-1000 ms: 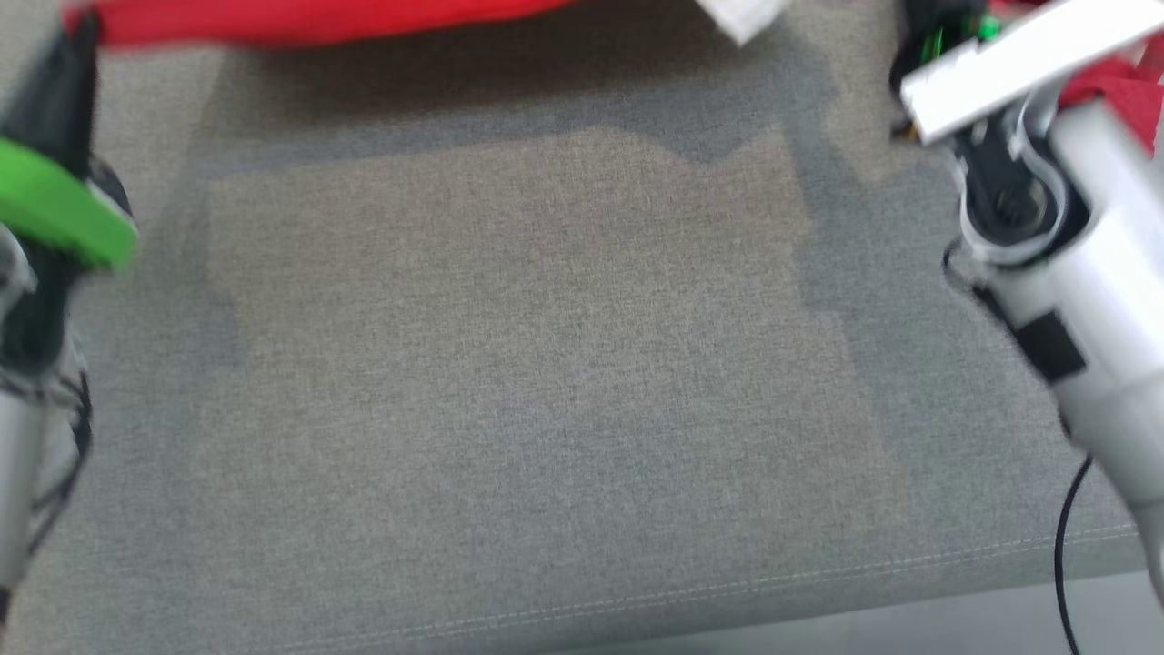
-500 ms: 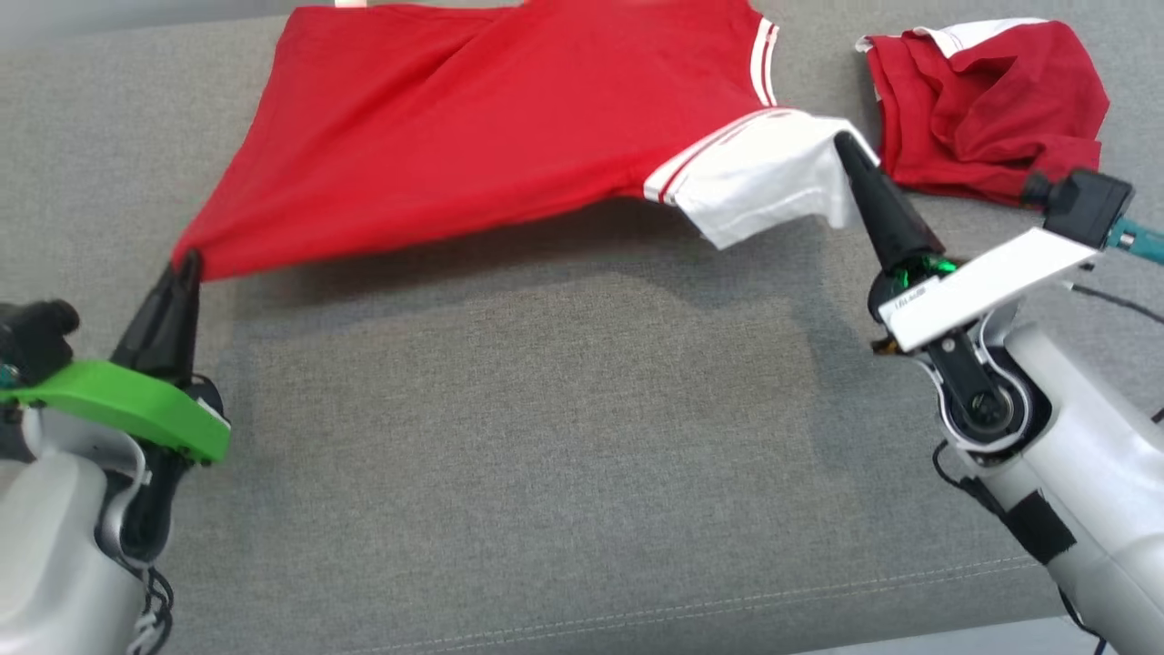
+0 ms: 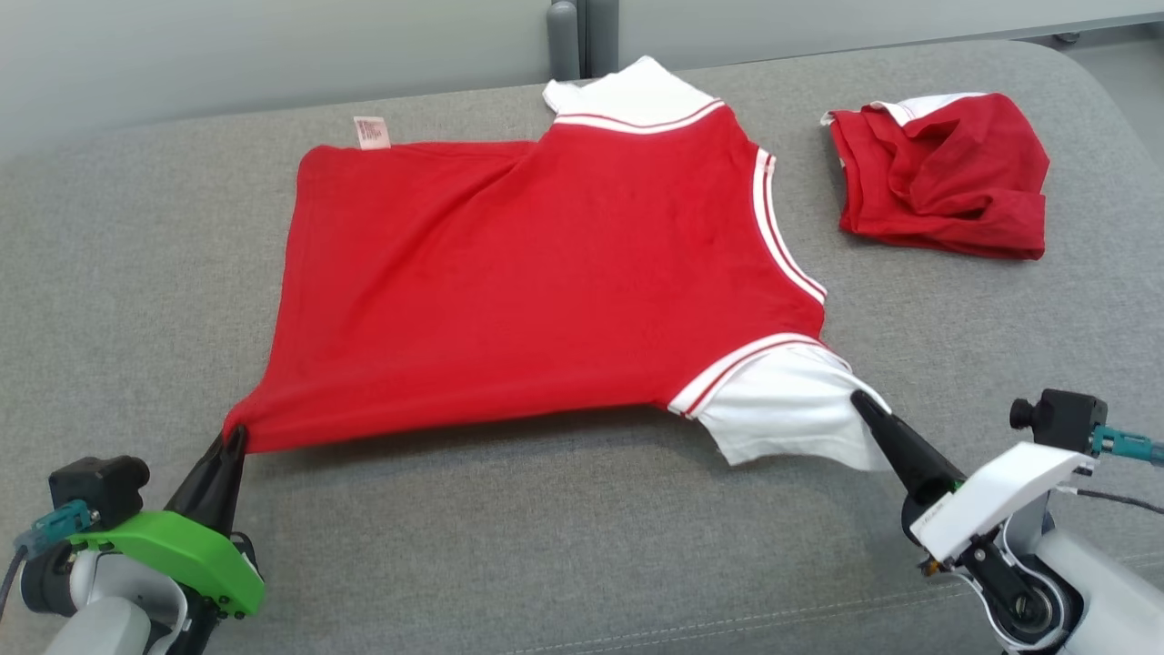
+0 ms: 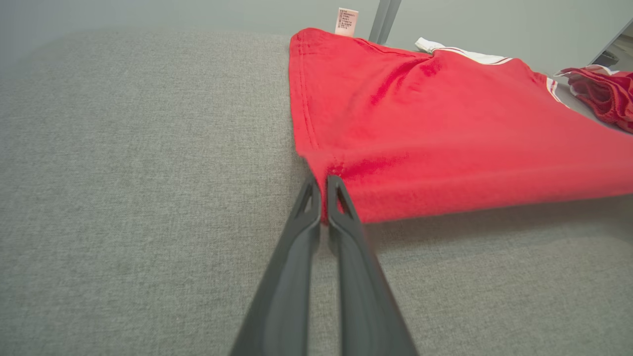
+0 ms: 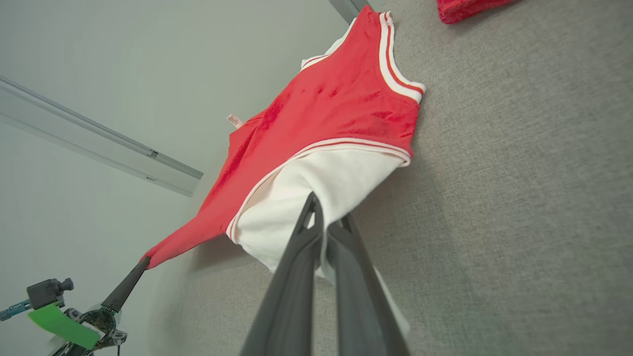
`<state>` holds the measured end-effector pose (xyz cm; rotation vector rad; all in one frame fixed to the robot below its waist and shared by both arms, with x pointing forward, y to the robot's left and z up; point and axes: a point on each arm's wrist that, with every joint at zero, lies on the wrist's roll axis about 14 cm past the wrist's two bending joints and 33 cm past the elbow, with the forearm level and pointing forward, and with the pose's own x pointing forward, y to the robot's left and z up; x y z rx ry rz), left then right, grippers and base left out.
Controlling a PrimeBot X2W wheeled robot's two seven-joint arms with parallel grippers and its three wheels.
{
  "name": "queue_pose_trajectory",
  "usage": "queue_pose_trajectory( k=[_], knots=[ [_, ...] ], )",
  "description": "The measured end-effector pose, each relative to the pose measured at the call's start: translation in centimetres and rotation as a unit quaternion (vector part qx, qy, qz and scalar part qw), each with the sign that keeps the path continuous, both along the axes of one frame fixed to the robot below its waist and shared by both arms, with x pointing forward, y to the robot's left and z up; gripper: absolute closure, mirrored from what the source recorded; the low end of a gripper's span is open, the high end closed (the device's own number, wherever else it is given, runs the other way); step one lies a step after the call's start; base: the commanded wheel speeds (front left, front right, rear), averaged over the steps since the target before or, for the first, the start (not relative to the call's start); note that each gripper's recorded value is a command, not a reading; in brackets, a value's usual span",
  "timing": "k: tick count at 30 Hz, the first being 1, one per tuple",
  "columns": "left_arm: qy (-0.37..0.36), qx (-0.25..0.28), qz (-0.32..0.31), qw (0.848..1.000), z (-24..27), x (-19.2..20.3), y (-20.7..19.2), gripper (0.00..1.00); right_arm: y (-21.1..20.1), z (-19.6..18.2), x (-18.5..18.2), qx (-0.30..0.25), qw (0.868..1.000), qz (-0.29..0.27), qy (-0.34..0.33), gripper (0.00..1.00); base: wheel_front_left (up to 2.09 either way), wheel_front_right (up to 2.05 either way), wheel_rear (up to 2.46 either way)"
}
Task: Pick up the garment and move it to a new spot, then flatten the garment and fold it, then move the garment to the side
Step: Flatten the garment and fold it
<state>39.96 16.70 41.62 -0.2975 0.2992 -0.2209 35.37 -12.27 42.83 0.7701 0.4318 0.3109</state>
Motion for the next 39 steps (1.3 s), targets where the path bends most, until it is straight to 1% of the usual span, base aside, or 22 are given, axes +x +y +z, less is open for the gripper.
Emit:
queue_pose_trajectory(
  k=[6, 12, 16, 19, 28, 32, 35, 36, 38, 39],
  knots=[
    [0.018, -0.019, 0.018, 0.999, -0.9, -1.6, -0.5, 1.00, -0.6, -1.6, -2.9, 0.007, 0.999, -0.008, 0.039, 1.00, 0.00, 0.00, 0.00],
    [0.038, -0.014, 0.030, 0.999, -2.2, -3.1, 0.0, 1.00, -0.4, -3.3, -5.0, 0.005, 0.997, -0.001, 0.071, 1.00, 0.00, 0.00, 0.00],
    [0.041, -0.007, 0.033, 0.999, -2.5, -3.2, 0.3, 1.00, -0.3, -3.8, -5.5, 0.006, 0.997, 0.001, 0.082, 1.00, 0.00, 0.00, 0.00],
    [0.055, -0.001, 0.037, 0.998, -3.4, -4.0, 0.6, 1.00, -0.3, -3.9, -5.5, 0.006, 0.996, 0.002, 0.084, 1.00, 0.00, 0.00, 0.00],
    [0.070, -0.004, 0.040, 0.997, -4.3, -4.8, 0.3, 1.00, -0.3, -4.3, -5.6, 0.003, 0.996, 0.003, 0.090, 1.00, 0.00, 0.00, 0.00],
    [0.069, 0.001, 0.040, 0.997, -4.3, -4.8, 0.5, 1.00, 0.5, -4.6, -6.1, 0.022, 0.994, 0.007, 0.109, 1.00, 0.00, 0.00, 0.00],
    [0.069, 0.000, 0.042, 0.997, -4.4, -4.8, 0.5, 1.00, 0.4, -4.9, -6.4, 0.022, 0.993, 0.009, 0.118, 1.00, 0.00, 0.00, 0.00],
    [0.069, -0.001, 0.043, 0.997, -4.4, -4.8, 0.5, 0.93, 0.4, -5.0, -6.4, 0.021, 0.993, 0.009, 0.119, 1.00, 0.00, 0.00, 0.00],
    [0.070, -0.003, 0.044, 0.997, -4.5, -4.8, 0.3, 0.68, 0.3, -5.1, -6.4, 0.019, 0.992, 0.009, 0.121, 1.00, 0.00, 0.00, 0.00],
    [0.071, -0.004, 0.044, 0.997, -4.5, -4.8, 0.2, 0.62, 0.2, -5.2, -6.4, 0.018, 0.992, 0.009, 0.122, 1.00, 0.00, 0.00, 0.00]
  ],
)
